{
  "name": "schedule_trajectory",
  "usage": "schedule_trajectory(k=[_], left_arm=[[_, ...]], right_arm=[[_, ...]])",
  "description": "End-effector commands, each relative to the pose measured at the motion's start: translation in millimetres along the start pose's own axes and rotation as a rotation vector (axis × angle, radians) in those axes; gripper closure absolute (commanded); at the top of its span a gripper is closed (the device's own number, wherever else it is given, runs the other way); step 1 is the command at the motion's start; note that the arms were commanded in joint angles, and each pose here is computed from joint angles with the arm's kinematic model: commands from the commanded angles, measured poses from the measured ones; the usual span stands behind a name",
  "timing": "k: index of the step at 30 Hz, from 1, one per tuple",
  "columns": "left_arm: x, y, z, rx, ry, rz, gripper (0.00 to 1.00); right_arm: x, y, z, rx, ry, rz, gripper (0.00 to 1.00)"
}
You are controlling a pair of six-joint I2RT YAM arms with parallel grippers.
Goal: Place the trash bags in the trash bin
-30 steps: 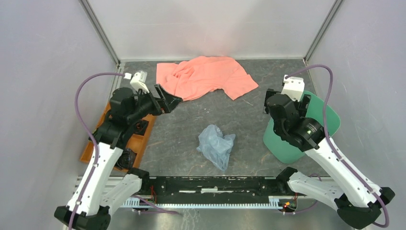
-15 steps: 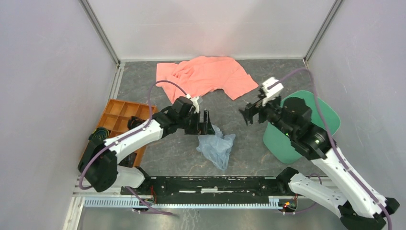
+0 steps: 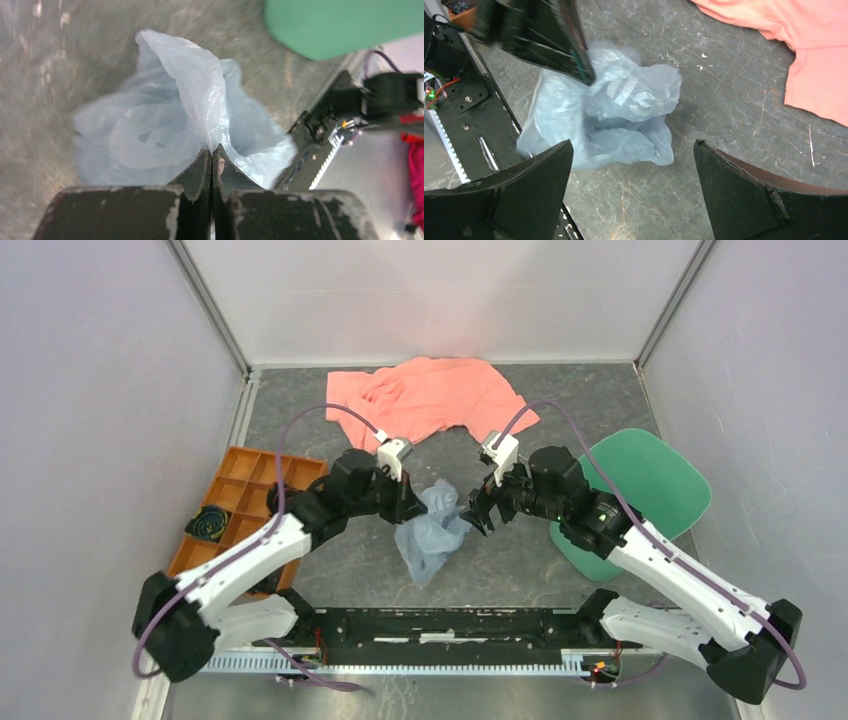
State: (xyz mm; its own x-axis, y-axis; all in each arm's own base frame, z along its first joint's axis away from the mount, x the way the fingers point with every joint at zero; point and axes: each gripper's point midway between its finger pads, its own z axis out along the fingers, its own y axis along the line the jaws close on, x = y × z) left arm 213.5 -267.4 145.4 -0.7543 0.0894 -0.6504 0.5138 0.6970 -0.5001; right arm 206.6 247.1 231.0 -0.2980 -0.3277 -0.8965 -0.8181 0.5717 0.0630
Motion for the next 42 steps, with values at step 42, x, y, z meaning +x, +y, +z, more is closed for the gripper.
schedule_trajectory(k=[42], left_arm=[[-10.4,-128.9,-86.7,0.757,-0.111,0.556,0.98]], right_arm=[[1.0,89.3,-6.5,-0.562,-0.199,-0.176,0.02]])
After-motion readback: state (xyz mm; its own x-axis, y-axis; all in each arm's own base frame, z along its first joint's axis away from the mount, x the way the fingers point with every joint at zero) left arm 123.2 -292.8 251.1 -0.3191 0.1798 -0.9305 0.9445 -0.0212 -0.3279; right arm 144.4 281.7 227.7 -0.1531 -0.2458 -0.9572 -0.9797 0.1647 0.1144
